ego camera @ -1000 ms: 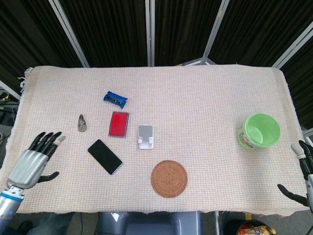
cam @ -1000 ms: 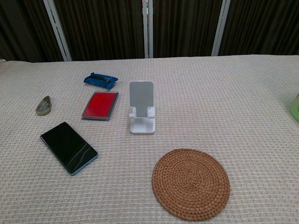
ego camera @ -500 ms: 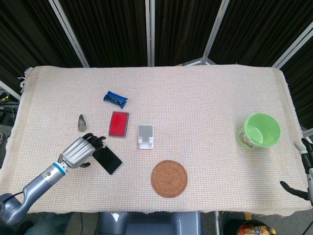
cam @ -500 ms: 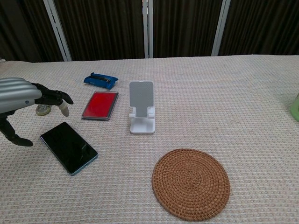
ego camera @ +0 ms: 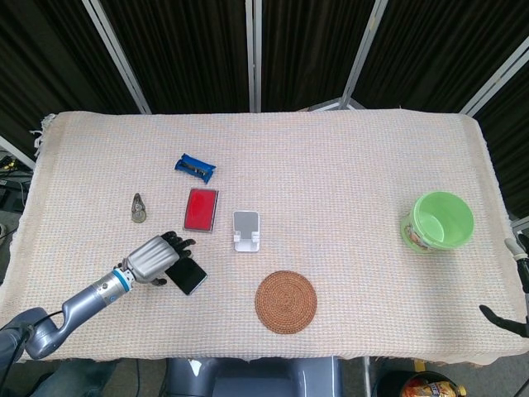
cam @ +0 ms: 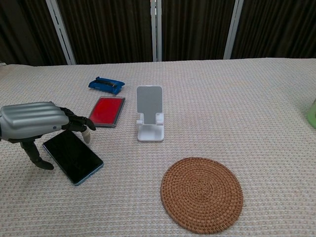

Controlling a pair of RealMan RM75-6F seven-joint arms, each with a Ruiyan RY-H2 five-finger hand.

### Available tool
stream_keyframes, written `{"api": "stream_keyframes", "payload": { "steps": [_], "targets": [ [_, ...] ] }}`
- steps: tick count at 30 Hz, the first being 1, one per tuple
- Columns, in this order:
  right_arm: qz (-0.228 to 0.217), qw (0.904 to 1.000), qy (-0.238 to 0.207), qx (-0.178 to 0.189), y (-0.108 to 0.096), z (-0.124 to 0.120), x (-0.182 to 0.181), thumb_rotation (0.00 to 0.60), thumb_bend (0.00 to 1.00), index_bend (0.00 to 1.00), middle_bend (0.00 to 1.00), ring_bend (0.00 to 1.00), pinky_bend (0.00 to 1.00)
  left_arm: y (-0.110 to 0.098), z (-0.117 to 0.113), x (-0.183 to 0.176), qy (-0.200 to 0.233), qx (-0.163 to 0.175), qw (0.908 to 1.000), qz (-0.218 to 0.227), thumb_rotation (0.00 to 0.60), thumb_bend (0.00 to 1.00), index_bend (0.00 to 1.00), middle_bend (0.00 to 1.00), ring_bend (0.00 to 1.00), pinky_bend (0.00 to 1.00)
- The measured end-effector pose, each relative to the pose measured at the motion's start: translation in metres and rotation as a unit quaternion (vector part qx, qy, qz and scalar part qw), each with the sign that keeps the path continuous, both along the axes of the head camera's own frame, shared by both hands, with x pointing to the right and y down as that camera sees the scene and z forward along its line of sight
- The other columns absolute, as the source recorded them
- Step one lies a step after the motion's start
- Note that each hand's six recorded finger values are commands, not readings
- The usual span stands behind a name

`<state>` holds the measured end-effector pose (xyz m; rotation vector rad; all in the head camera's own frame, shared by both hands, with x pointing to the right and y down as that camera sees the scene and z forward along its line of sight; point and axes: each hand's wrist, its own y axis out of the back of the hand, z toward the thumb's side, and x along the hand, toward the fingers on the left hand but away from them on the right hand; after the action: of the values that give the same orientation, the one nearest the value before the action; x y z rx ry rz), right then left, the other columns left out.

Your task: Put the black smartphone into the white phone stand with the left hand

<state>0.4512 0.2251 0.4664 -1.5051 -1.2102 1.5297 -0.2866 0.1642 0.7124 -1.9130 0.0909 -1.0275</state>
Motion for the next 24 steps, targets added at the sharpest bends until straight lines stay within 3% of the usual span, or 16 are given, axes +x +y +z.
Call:
{"api": "stream_keyframes", "payload": {
  "steps": [10,18,24],
  "targets": [
    [0.008,1.0,0.0,0.001,-0.002,0.0,0.005,0.6,0.0,0.0,0.0,0.0,0.0,0.001,0.011,0.008,-0.02,-0.004,0.9996,0.02,0.6,0.0,0.33,0.14,0.24,0.24],
    [0.008,1.0,0.0,0.001,-0.002,0.0,0.005,0.6,0.0,0.0,0.0,0.0,0.0,-0.001,0.014,0.011,-0.027,-0.005,0.9994,0.02,0.6,0.01,0.54,0.34,0.41,0.37],
    [0.008,1.0,-0.001,0.002,-0.001,-0.001,0.005,0.6,0.0,0.0,0.0,0.0,0.0,-0.003,0.01,0.012,-0.021,0.006,0.9995,0.021,0.6,0.03,0.56,0.35,0.42,0.38]
  ]
}}
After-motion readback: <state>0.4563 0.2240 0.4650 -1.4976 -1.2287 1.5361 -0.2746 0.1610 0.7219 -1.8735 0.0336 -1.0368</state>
